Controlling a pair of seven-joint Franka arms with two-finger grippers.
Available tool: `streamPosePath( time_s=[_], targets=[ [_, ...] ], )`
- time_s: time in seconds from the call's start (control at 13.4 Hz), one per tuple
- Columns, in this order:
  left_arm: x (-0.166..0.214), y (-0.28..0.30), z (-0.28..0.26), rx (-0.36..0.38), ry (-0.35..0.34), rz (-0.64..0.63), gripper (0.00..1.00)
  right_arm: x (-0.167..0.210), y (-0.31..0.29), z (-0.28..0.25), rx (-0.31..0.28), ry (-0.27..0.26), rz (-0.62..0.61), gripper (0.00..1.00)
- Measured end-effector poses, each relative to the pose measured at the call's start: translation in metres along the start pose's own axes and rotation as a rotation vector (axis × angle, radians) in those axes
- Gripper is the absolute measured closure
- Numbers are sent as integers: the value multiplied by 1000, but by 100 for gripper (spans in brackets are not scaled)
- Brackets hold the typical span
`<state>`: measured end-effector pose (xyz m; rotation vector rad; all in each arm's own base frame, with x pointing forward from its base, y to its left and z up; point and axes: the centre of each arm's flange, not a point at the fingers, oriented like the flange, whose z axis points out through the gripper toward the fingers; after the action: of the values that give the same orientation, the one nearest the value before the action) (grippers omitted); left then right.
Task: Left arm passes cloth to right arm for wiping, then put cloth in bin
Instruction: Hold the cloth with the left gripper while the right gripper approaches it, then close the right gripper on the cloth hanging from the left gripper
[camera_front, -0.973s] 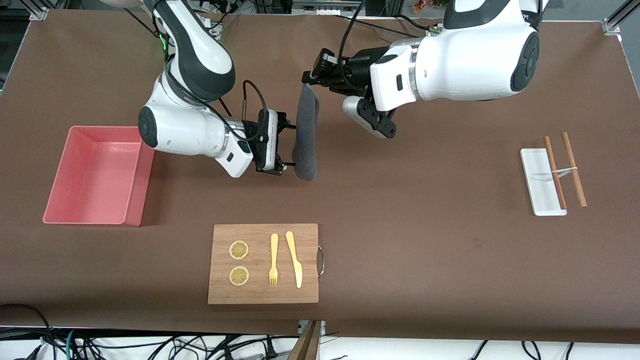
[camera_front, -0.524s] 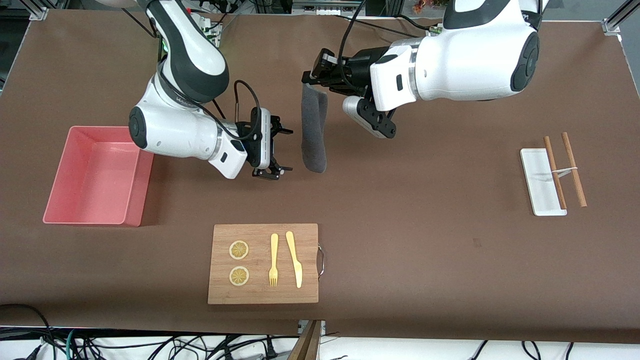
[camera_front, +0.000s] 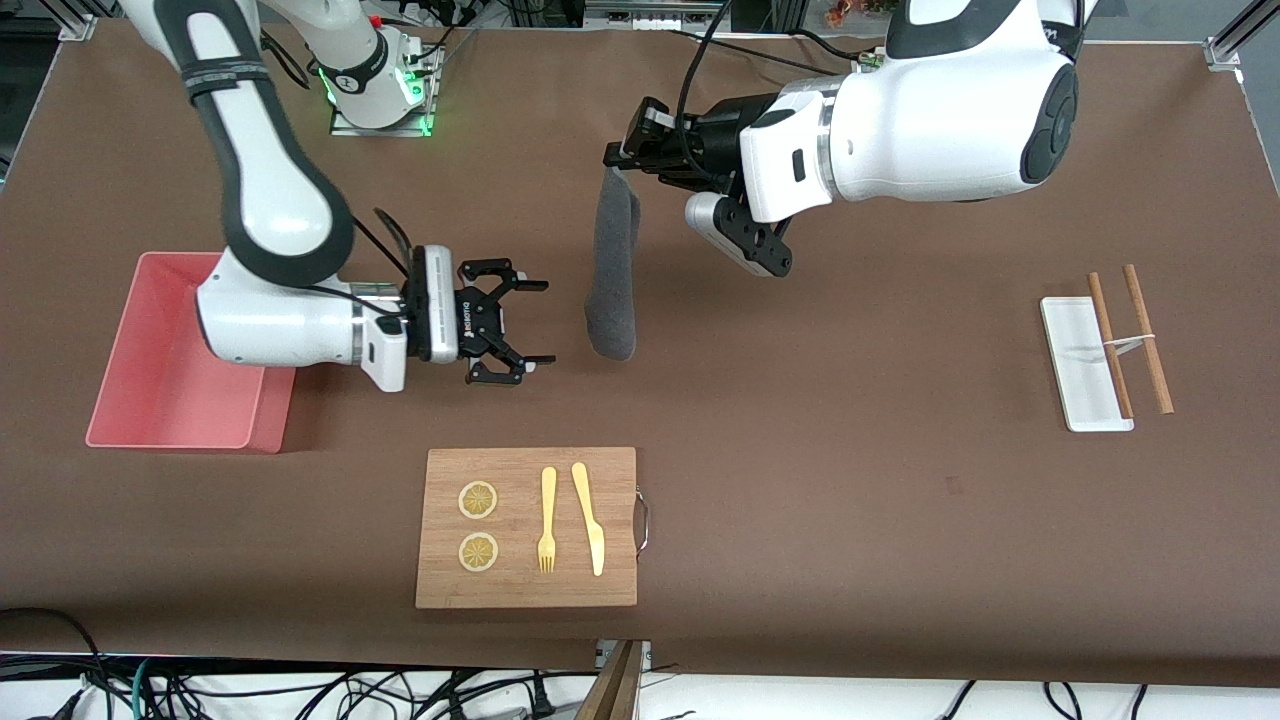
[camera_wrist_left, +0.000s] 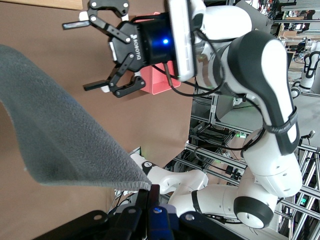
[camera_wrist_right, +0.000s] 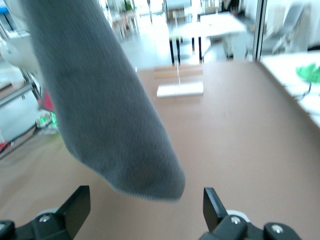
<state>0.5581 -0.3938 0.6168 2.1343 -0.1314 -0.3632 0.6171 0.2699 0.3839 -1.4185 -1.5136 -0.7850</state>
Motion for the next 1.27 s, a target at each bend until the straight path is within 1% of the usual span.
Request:
streamPosePath(
  time_s=[0.15,0.3,0.45,0.6,0.82,0.97,1.12,1.27],
  targets=[
    [0,0,0,0,0,0,98,6,-1,5,-10,82,-34,0],
    [0,0,0,0,0,0,98,14,-3,21,-22,167,-54,0],
    [0,0,0,0,0,0,98,20,-6,45,-41,232,-70,0],
    [0,0,0,0,0,0,98,19,-9,67,-43,260,-79,0],
    [0,0,0,0,0,0,98,11,-16,91,-23,277,-51,0],
    [0,0,0,0,0,0,98,-1,-26,105,-8,288,-19,0],
    [0,0,0,0,0,0,98,-14,-31,106,10,300,-14,0],
    [0,0,0,0,0,-1,98,-23,-32,101,13,309,-16,0]
  ],
)
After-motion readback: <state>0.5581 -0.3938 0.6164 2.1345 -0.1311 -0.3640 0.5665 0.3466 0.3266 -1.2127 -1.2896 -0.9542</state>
